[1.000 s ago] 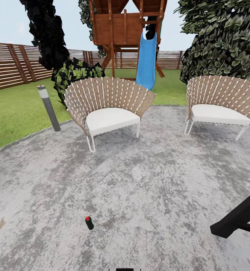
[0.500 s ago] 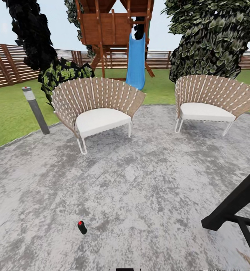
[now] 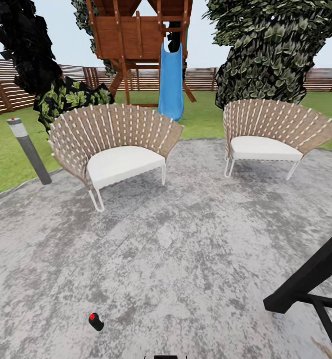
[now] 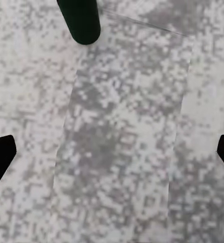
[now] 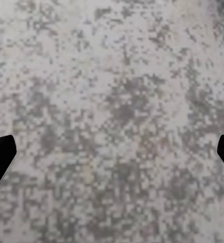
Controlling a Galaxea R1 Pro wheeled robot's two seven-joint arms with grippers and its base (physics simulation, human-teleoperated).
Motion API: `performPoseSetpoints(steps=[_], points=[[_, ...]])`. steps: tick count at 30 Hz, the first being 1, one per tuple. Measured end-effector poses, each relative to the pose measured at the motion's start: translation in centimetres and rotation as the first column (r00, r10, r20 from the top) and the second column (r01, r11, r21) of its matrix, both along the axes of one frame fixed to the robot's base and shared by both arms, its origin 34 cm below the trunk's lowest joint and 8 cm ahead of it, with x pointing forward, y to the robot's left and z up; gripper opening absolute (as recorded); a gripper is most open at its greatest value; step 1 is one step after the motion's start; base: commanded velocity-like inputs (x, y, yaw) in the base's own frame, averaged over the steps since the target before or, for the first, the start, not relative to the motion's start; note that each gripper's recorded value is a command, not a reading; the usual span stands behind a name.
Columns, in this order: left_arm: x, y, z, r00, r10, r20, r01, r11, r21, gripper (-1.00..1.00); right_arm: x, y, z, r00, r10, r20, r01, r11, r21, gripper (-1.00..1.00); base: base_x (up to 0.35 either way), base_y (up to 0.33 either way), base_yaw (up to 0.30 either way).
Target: In the garden, pick up the pesticide atomizer on the floor and spray pesticide onto both trees until each tree trunk is fully covered.
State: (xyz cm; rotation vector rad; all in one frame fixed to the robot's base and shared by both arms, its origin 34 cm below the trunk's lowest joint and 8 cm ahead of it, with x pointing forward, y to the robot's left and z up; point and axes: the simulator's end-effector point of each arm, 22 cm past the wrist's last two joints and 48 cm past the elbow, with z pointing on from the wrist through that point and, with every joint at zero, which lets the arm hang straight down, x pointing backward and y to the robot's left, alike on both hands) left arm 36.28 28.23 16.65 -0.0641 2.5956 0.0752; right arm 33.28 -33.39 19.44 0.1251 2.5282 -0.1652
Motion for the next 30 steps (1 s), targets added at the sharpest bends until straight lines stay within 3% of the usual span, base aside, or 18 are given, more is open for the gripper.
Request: performPoseSetpoints(steps=[6, 30], points=[[0.00, 0.00, -0.01, 1.000, 0.000, 0.000, 0.000, 1.000, 0.000, 1.00, -0.01, 0.04, -0.01, 1.000, 0.001, 0.000, -0.001, 1.000, 0.000, 1.00, 0.268, -0.089, 0.000], [0.01, 0.01, 0.00, 1.000, 0.001, 0.000, -0.001, 1.000, 0.000, 1.00, 0.00, 0.05, -0.01, 1.000, 0.000, 0.000, 0.000, 1.000, 0.001, 1.00, 0.109, -0.042, 0.000]])
